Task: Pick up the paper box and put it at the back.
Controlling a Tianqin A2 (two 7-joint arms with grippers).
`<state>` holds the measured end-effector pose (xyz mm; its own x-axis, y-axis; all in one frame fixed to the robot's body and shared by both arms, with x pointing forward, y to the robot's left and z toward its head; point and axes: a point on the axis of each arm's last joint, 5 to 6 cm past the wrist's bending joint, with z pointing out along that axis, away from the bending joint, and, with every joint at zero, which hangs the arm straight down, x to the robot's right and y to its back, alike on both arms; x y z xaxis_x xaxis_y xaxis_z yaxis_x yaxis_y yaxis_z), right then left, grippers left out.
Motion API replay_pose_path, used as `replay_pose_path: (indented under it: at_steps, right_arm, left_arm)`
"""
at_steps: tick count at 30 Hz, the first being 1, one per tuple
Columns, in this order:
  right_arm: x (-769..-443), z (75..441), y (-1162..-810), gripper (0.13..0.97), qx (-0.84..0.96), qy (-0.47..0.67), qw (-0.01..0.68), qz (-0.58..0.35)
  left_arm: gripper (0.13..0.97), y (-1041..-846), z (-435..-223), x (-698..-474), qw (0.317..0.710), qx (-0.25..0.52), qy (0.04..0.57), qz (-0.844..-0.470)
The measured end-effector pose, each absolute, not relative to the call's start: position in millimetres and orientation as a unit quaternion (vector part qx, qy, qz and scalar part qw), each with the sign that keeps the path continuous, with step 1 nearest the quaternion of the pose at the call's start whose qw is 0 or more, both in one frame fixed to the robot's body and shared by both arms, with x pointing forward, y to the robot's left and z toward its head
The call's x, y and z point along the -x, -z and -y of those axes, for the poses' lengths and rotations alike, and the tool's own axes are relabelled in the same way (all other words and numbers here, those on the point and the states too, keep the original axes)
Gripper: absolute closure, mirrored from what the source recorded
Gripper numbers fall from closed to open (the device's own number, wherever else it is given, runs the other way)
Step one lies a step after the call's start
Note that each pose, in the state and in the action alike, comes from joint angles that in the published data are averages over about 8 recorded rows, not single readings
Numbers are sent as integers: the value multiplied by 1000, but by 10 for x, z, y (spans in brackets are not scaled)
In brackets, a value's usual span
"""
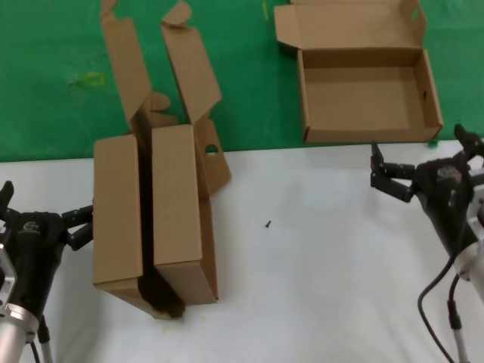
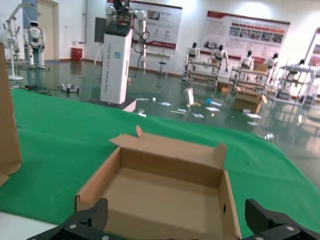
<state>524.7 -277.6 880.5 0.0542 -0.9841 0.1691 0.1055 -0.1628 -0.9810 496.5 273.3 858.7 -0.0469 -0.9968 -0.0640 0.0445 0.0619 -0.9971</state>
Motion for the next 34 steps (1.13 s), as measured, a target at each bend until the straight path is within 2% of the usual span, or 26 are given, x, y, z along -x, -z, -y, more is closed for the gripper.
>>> replay_pose_path:
  at_steps: [10, 34]
  right_arm:
    - [-5126, 2794, -8622, 130, 523, 523, 498, -453]
    - [-5119, 2795, -8611, 130, 523, 522, 497, -455]
  left_arm:
    - [132, -8560, -2784, -5007, 513, 466, 499, -520]
    - [132, -8559, -2787, -5009, 513, 466, 499, -520]
